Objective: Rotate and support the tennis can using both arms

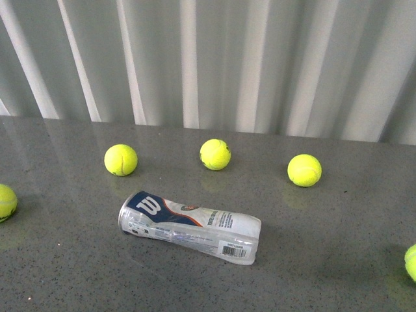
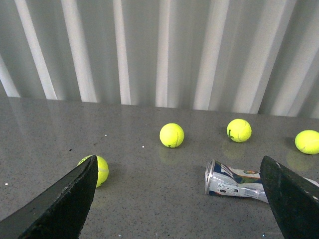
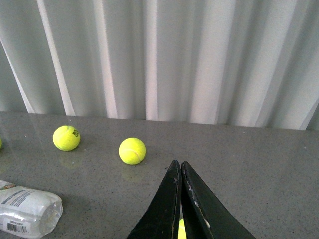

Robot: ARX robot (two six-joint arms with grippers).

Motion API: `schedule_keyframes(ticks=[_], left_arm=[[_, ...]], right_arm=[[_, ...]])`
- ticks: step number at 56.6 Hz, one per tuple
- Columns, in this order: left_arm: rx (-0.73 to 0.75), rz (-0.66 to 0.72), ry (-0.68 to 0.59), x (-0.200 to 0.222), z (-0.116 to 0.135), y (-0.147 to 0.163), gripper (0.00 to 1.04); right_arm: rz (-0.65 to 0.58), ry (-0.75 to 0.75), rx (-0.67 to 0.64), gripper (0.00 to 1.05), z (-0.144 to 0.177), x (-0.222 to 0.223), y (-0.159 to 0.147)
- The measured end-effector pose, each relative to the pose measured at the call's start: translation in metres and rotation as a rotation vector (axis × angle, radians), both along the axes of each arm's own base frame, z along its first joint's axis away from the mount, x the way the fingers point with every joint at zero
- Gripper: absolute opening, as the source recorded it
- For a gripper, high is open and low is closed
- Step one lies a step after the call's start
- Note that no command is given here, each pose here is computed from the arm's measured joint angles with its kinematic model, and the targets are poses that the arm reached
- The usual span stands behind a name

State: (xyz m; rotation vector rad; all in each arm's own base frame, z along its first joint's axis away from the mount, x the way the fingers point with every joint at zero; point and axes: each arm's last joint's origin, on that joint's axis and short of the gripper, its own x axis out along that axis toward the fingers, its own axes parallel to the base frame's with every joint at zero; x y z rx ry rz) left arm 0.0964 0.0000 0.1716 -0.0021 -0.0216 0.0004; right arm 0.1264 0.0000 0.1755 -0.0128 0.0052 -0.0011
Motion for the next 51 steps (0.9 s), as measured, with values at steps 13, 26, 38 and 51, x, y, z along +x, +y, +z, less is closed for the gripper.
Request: schedule_keyframes(ticks=[13,26,38,51], left_arm=[[0.0,0.0,0.0,0.0,0.0,0.0,0.98],[0.0,0.0,0.0,0.0,0.0,0.0,0.98],[0.0,0.0,0.0,0.0,0.0,0.0,0.98],[0.0,0.0,0.0,0.0,0.0,0.0,0.98]], right_arm=[[0.0,-0.008,0.0,0.03,-0.008,-0.006,0.0],[0.0,-0.013,0.001,0.03,-0.007,-0.012,0.0],[0.0,-0.013,0.002,0.03,-0.008,-0.015,0.0],[0.0,0.005,0.002,0.03,-0.01,-0.022,0.0]])
